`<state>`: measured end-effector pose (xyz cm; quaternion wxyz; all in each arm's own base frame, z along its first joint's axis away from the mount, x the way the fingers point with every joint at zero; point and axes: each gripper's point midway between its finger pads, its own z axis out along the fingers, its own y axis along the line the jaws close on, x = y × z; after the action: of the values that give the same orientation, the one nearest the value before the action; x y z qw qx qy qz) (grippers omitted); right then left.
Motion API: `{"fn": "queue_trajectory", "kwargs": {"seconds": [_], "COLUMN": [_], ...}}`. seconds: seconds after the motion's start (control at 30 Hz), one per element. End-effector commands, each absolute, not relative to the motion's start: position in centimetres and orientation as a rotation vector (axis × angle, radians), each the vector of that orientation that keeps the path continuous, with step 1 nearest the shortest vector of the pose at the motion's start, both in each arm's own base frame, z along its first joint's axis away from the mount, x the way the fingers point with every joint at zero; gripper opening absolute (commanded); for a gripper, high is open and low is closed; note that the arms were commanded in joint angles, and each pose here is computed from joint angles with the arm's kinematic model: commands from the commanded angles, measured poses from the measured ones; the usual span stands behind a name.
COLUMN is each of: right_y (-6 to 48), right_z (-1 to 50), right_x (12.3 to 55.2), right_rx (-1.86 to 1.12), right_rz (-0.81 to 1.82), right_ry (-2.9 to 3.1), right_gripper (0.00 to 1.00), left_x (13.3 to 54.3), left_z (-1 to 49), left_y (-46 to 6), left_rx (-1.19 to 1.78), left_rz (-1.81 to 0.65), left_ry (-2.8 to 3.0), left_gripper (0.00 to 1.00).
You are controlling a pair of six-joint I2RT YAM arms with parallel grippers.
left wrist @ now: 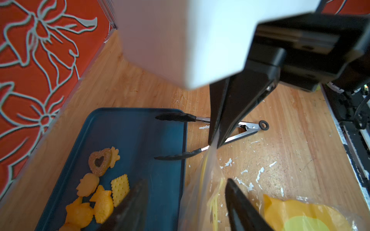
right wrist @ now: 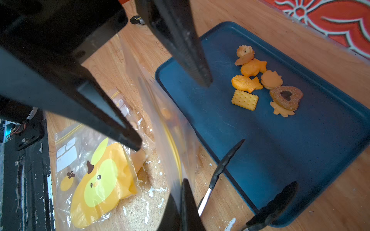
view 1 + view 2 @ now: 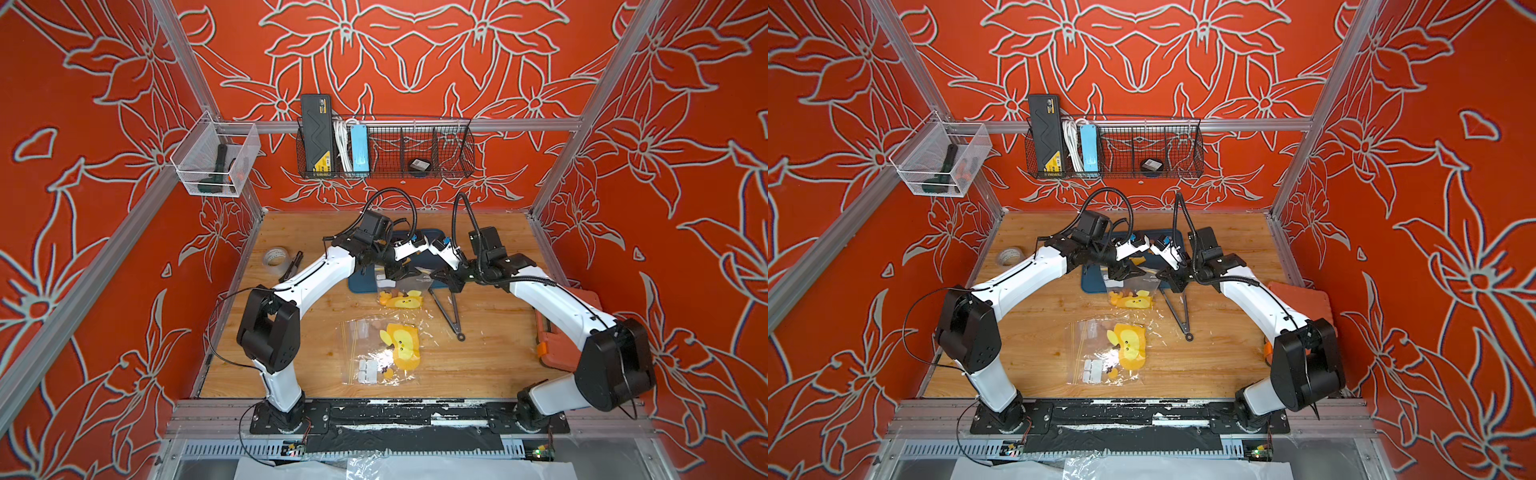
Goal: Put the cookies into a resealable bag to prevent moisture
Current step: Close the ziploc bag at the center of the board, then pick up the ziploc bag from the center of the board.
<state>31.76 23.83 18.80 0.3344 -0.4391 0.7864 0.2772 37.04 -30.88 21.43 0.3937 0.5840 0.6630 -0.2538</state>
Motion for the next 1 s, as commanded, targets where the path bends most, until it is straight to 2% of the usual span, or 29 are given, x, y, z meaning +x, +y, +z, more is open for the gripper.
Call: {"fn": "queue_trajectory", "kwargs": {"seconds": [0.0, 0.3, 0.5, 0.67, 0.73, 0.77, 0.97], "right_y": [23.9, 24.0, 24.0, 23.9, 23.8, 23.7, 23.1], "right_z": [18.9, 19.0, 18.9, 19.1, 19.0, 19.0, 19.0], "right_x": [31.9, 31.9, 31.9, 32.0, 32.0, 32.2, 32.6], "right_rx": [-1.156, -1.157, -1.158, -1.154, -1.147, -1.139, -1.087], "right_rz": [0.739, 0.744, 0.748, 0.742, 0.736, 0.731, 0.710], "right_ry": [2.028, 2.029, 2.033, 2.030, 2.035, 2.036, 2.057], "right_gripper": [0.00, 0.00, 0.00, 0.00, 0.00, 0.00, 0.00], "left_x": [37.0, 36.7, 36.8, 36.5, 36.4, 36.3, 36.4], "left_z": [20.9, 19.6, 19.5, 19.3, 19.0, 18.9, 18.8], "left_y": [-30.6, -30.3, -30.4, -30.1, -29.9, -29.8, -28.9], "left_rx": [1.517, 1.539, 1.540, 1.545, 1.546, 1.545, 1.520], "left_rz": [-0.618, -0.610, -0.610, -0.605, -0.599, -0.591, -0.537], "left_ry": [1.698, 1.735, 1.739, 1.754, 1.766, 1.769, 1.798], "left_gripper": [0.52, 0.42, 0.28, 0.11, 0.08, 0.04, 0.00]}}
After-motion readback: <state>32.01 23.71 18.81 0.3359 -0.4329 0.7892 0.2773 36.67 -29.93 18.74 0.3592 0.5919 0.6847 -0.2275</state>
